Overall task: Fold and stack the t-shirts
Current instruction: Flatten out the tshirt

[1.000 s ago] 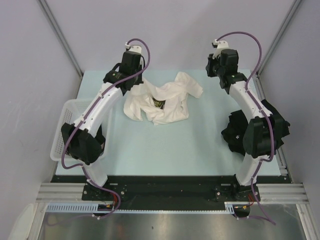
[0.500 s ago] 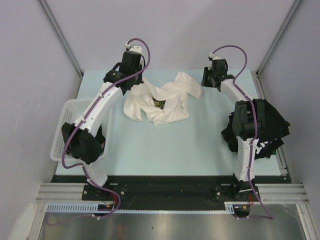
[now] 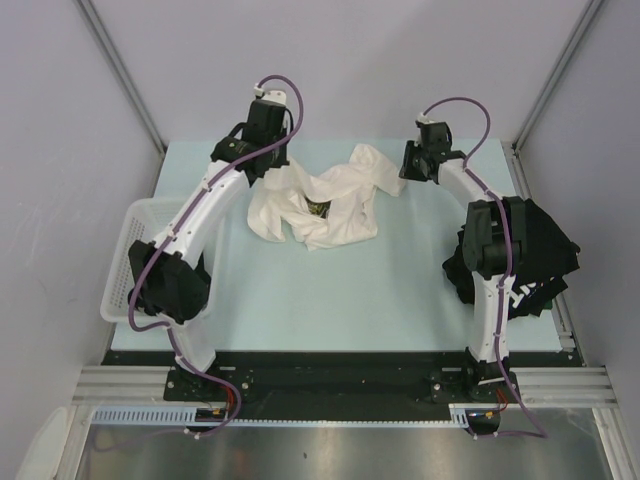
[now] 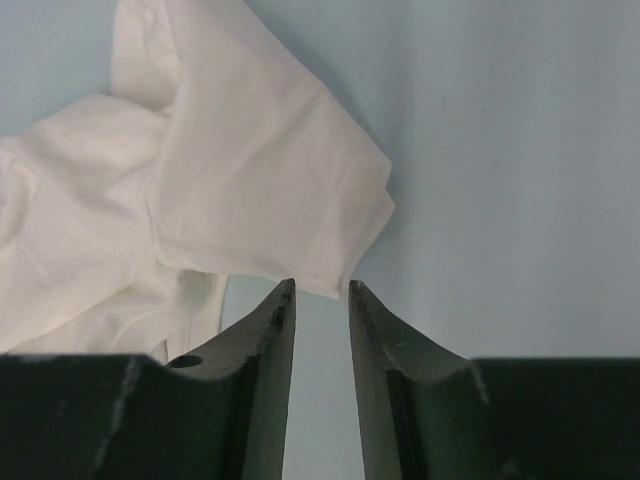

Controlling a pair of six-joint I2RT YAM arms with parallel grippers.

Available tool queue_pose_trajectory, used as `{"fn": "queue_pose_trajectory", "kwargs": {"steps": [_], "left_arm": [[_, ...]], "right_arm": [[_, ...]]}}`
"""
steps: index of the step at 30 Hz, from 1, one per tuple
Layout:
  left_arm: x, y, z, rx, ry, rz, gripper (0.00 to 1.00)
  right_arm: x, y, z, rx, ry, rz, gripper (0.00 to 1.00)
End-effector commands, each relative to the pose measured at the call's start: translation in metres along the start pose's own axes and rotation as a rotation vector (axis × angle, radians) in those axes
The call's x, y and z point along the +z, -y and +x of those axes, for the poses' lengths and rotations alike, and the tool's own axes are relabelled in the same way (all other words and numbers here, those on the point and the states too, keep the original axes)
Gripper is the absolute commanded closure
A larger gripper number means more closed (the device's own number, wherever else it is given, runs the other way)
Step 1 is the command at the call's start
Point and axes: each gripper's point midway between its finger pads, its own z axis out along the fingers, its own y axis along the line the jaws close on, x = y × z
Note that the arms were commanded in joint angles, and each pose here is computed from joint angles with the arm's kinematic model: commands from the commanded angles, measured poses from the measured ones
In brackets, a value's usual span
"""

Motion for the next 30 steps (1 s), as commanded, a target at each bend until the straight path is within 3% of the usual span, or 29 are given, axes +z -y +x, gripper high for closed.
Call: {"fn": "queue_pose_trajectory", "kwargs": {"steps": [1,30], "left_arm": [[-0.010,0.006,-0.025,-0.040,0.065,0.033,1.00],[-0.019,0.007,-0.019,-0.041,0.040,0.049,1.00]], "right_arm": [[-0.017,-0.001,0.002,0.007,-0.005,0.017,0.67],[0.013,0.005,0.032,0.031,-0.085,-0.001,0.63]]}}
